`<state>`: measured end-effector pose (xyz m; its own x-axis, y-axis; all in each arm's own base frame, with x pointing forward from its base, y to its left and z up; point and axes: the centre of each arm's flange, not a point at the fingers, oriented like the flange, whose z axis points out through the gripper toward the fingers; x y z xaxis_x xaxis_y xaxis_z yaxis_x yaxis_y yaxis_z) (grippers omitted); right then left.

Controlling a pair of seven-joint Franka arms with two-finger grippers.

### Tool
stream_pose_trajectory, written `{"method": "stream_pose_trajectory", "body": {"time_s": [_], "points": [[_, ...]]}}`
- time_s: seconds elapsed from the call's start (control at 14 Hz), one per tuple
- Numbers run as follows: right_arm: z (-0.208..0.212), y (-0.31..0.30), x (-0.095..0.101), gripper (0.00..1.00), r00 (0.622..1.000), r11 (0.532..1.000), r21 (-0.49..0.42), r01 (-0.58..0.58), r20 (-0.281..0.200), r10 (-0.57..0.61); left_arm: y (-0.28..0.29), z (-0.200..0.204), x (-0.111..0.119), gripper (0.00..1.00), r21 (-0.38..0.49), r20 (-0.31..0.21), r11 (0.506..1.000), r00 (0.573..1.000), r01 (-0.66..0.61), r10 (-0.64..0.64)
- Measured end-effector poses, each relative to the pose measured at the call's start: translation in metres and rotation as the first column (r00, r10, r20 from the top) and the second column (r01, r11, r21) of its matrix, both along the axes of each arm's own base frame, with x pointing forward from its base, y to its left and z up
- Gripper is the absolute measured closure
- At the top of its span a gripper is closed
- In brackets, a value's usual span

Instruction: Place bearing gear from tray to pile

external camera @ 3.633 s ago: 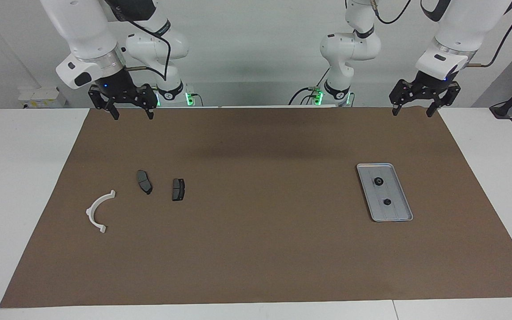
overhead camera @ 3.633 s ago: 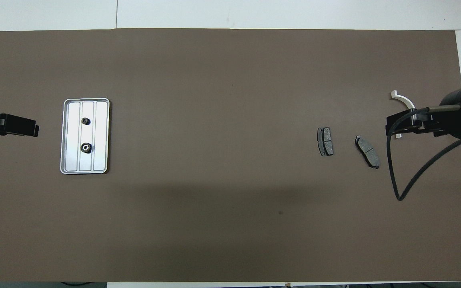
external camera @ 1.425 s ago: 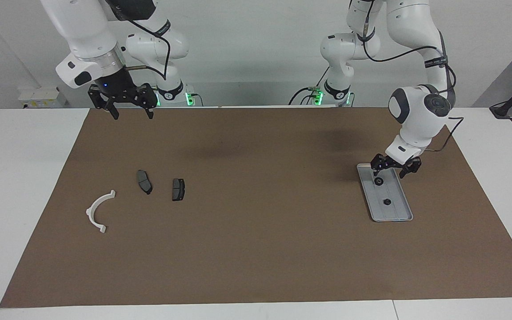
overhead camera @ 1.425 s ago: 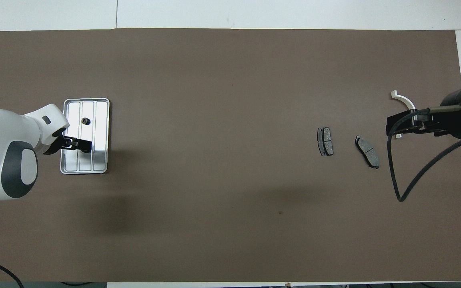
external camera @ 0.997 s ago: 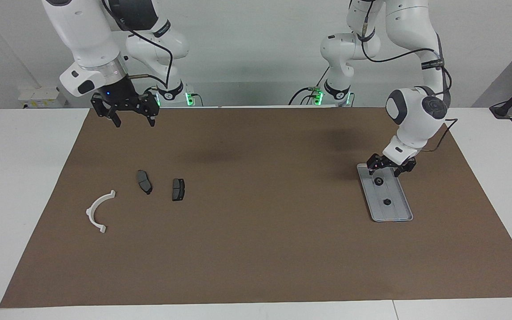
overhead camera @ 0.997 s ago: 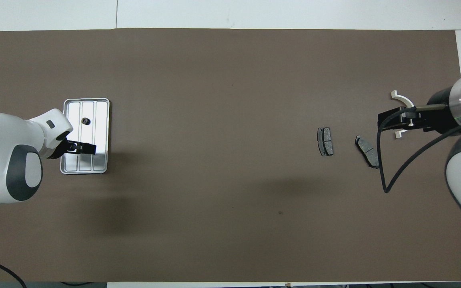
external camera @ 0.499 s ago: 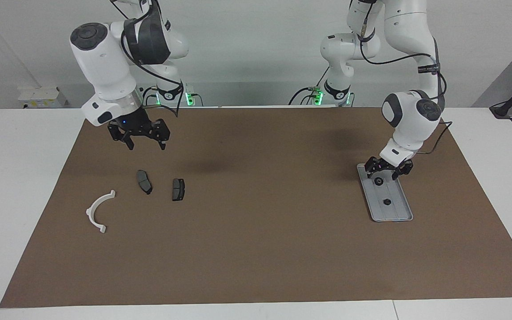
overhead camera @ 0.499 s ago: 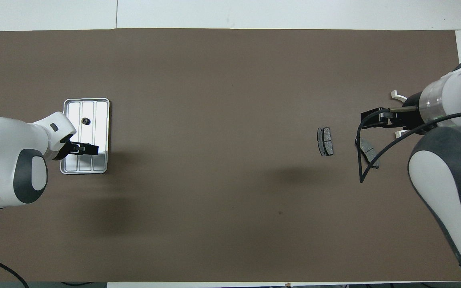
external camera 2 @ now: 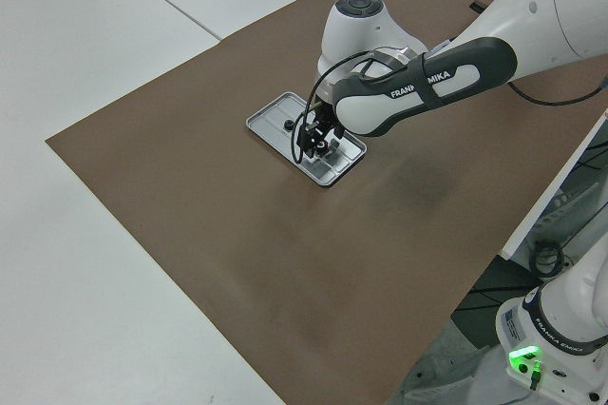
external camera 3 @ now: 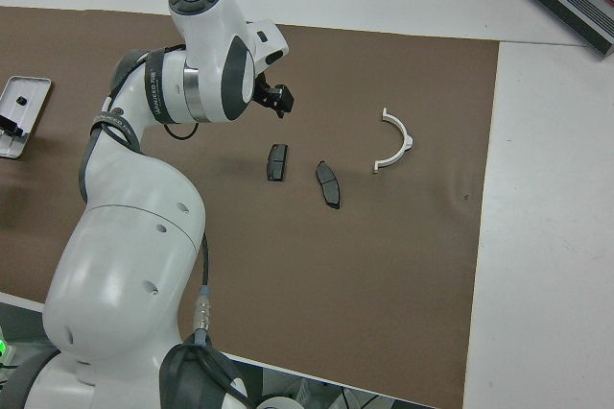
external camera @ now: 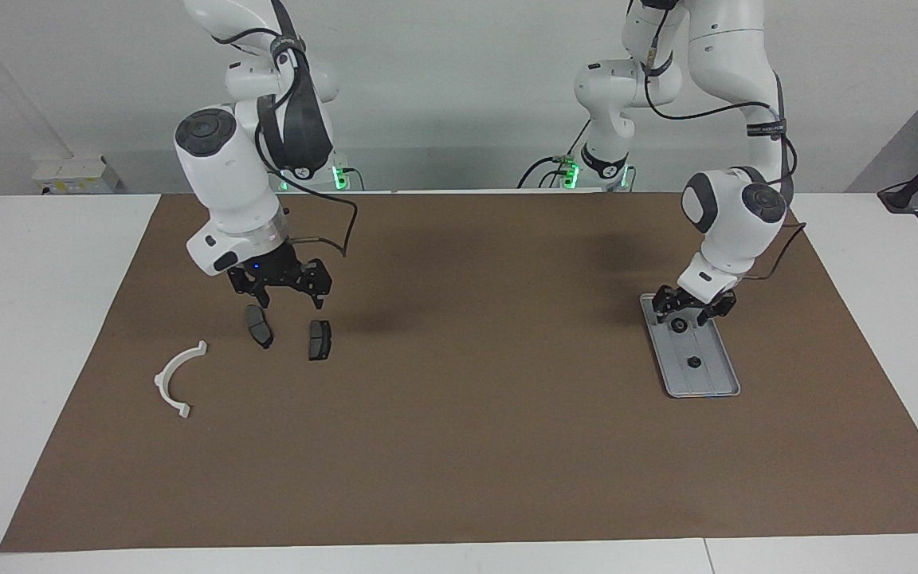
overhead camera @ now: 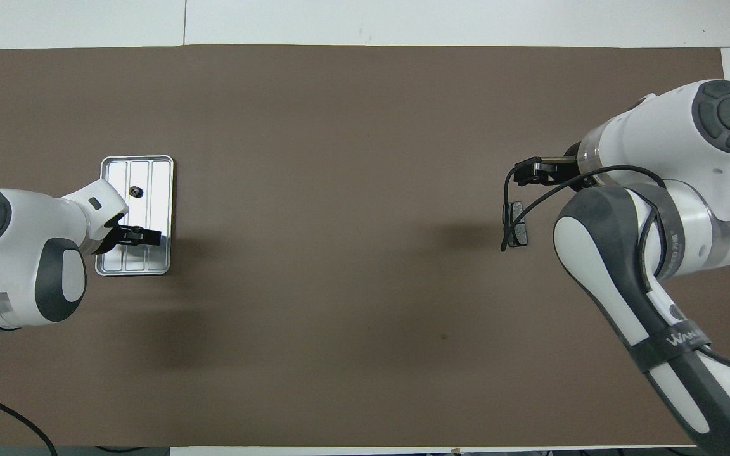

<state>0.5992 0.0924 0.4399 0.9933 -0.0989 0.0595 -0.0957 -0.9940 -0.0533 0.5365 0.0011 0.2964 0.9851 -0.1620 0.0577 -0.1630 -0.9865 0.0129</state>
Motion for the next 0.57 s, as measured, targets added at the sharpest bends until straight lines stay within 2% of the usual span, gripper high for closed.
{"method": "stream_pose_trajectory", "body": {"time_s": [0.07,0.14,0.36,0.43,0.57], "points": [[-0.0048,0.0001,0.0015,0.0,1.0,1.0,0.0,0.0,-0.003,0.0,0.0,-0.0006,-0.0004,0.1,0.0,0.0,1.0,1.0,-0.003,0.003],[-0.0073,0.0002,0.0021,0.0,1.0,1.0,0.0,0.0,-0.006,0.0,-0.0001,-0.0007,-0.0005,0.18,0.0,0.001,1.0,1.0,-0.008,0.008],[-0.0074,0.0002,0.0024,0.0,1.0,1.0,0.0,0.0,-0.006,0.0,-0.0057,0.0017,-0.0001,0.56,-0.003,0.006,1.0,1.0,-0.018,0.018],[-0.0073,0.0002,0.0024,0.0,1.0,1.0,0.0,0.0,-0.006,0.0,-0.0076,0.0029,-0.0001,0.65,-0.003,0.008,1.0,1.0,-0.022,0.022],[-0.0073,0.0002,0.0024,0.0,1.0,1.0,0.0,0.0,-0.006,0.0,-0.0085,0.0043,0.0012,0.65,-0.004,0.009,1.0,1.0,-0.026,0.026]]}}
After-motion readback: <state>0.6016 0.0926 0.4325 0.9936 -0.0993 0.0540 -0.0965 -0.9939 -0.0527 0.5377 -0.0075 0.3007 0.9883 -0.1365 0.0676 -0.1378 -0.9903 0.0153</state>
